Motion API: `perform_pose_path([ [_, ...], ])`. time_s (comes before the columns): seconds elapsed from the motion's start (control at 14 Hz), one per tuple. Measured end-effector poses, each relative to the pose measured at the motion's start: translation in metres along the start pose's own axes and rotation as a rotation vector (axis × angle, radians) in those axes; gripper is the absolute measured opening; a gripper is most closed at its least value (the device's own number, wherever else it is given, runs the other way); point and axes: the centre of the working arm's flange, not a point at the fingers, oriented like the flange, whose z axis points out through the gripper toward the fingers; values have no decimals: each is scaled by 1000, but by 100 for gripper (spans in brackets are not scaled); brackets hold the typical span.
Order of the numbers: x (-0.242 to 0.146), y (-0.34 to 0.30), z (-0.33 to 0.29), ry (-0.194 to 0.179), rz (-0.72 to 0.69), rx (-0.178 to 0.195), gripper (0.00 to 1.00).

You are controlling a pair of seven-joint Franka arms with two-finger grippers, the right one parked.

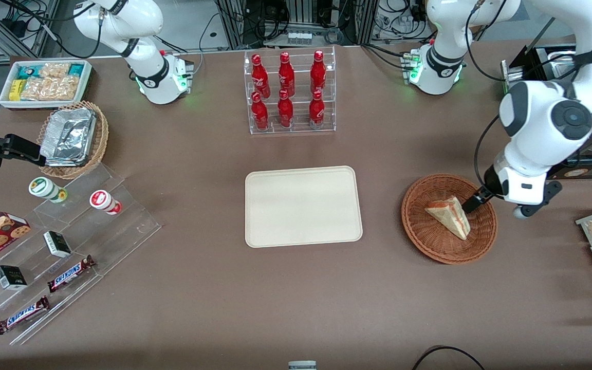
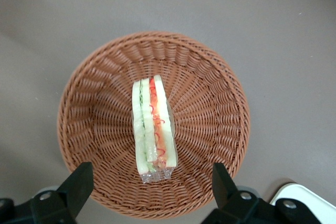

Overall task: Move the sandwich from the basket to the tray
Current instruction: 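Move the left gripper over the wrapped sandwich in the wicker basket, then lower the left gripper and close it on the wrapped sandwich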

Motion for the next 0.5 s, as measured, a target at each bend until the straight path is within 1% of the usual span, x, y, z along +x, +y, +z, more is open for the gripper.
perform_pose_path([
  [0.14, -12, -1, 15, 3, -6, -6, 100],
  [0.36, -22, -6, 34, 24, -10, -28, 100],
  [0.5, -26, -10, 48, 20, -12, -27, 100],
])
